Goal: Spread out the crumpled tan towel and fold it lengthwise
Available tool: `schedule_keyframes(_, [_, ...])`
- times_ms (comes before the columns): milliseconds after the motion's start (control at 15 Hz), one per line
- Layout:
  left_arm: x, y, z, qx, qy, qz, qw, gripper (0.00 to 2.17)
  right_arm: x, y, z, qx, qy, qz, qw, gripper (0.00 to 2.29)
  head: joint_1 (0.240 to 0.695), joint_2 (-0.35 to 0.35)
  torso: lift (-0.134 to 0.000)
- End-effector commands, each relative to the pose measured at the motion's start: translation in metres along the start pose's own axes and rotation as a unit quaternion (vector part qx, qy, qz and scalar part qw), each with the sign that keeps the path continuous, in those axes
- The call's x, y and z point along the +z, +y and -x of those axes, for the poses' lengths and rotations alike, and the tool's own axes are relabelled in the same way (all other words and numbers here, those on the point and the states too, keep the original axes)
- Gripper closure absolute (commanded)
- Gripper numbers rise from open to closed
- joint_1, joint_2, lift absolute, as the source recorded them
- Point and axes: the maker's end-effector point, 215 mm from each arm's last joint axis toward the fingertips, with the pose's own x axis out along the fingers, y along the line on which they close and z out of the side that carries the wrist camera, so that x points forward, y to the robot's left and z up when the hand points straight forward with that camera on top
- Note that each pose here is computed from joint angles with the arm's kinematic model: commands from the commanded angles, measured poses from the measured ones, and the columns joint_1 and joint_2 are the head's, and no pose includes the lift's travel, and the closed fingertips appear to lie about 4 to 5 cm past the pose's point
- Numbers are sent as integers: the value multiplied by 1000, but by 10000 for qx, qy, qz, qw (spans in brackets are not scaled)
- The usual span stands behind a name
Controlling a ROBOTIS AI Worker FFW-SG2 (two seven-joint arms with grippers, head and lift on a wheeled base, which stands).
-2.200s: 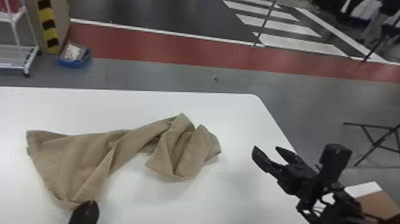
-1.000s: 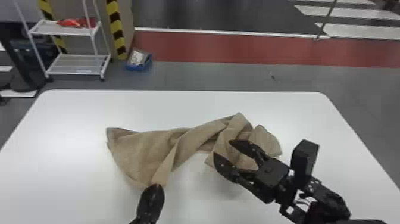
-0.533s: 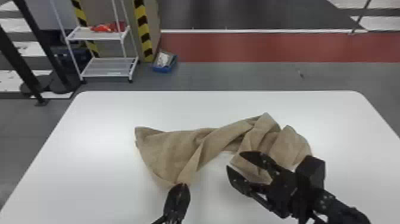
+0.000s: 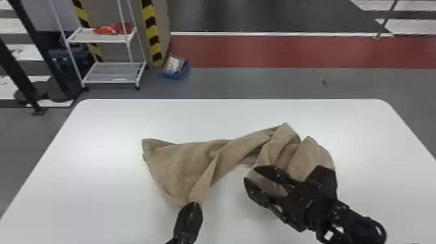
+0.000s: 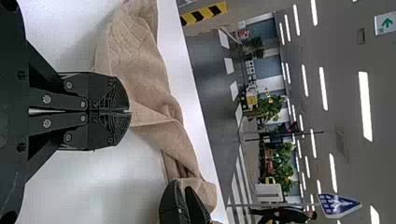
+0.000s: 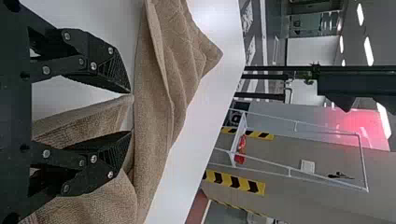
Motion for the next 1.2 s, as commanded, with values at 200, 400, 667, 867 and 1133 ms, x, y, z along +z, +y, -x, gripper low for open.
schedule_keyframes(200, [-1, 0, 0, -2, 8, -8, 10000, 1382, -9, 0, -3, 115, 203, -246, 9994, 1301, 695, 15, -125])
schedule_keyframes(400, [3, 5, 0, 47, -34, -9, 10000, 1382, 10, 0, 4, 104, -60, -74, 9999, 1686, 695, 15, -125])
schedule_keyframes(667, [48, 62, -3, 410, -265, 23, 9988, 1382, 48, -72, 46, -501, -433, -54, 9978, 1690, 695, 14, -125])
schedule_keyframes(867, [91, 104, 1, 696, -534, 5, 9961, 1382, 72, -143, 105, -1163, -824, -298, 9893, 1690, 695, -21, -125])
schedule_keyframes(1133, [117, 136, 5, 949, -749, -48, 9926, 1382, 55, -233, 188, -2093, -961, -1077, 9671, 1690, 695, -102, -125])
